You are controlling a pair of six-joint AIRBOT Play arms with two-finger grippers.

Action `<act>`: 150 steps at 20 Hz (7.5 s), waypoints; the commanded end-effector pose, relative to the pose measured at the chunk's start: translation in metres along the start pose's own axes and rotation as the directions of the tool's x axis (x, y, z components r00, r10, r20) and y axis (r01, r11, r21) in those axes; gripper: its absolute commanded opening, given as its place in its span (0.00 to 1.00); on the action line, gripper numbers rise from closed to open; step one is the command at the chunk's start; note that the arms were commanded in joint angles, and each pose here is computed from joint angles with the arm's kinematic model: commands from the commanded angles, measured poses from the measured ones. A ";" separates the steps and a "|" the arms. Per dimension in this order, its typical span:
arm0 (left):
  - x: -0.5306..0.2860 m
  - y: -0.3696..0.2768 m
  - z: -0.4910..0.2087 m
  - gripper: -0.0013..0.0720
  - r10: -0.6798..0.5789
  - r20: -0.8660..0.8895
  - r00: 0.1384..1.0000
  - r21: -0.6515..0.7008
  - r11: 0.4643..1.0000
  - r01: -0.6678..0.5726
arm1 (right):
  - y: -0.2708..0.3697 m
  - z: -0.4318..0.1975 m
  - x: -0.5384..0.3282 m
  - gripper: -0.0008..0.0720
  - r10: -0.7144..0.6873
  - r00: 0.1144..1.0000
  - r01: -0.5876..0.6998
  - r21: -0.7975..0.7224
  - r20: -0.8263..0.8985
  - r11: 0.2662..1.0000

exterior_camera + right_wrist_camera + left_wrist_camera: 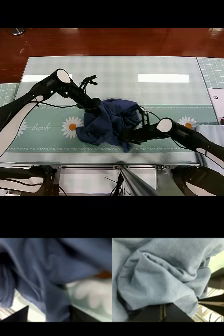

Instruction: Fold the shirts.

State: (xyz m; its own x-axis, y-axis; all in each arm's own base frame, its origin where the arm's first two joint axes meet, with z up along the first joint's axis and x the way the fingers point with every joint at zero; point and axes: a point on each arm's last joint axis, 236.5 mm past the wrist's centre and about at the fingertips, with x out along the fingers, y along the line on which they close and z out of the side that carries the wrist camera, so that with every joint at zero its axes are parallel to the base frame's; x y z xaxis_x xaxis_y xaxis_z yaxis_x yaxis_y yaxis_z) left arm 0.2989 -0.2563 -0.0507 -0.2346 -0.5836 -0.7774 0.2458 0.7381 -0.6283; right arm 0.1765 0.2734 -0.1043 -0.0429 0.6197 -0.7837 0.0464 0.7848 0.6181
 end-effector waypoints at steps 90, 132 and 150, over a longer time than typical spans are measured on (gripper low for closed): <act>0.002 0.082 -0.072 0.04 -0.091 0.229 0.969 -0.324 0.931 0.165 | -0.199 0.085 -0.167 0.86 -0.076 0.978 -0.019 0.453 0.192 0.891; -0.409 -0.164 -0.129 0.04 0.184 0.898 0.399 0.059 0.849 -0.525 | 0.133 0.008 -0.530 0.04 -0.032 0.395 0.532 -0.200 0.918 0.823; -0.214 0.082 0.130 0.55 0.166 0.776 0.608 -0.262 0.962 0.072 | -0.053 0.347 -0.276 0.63 0.117 0.767 -0.171 0.026 0.631 0.985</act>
State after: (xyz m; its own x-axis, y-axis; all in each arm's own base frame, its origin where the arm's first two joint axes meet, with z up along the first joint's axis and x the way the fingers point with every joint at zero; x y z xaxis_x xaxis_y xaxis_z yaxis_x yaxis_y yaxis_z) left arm 0.4749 -0.1085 0.0875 0.6365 -0.4669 -0.6139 0.0474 0.8181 -0.5731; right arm 0.4983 0.0415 0.0777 0.6222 0.4620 -0.6320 0.0461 0.7843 0.6187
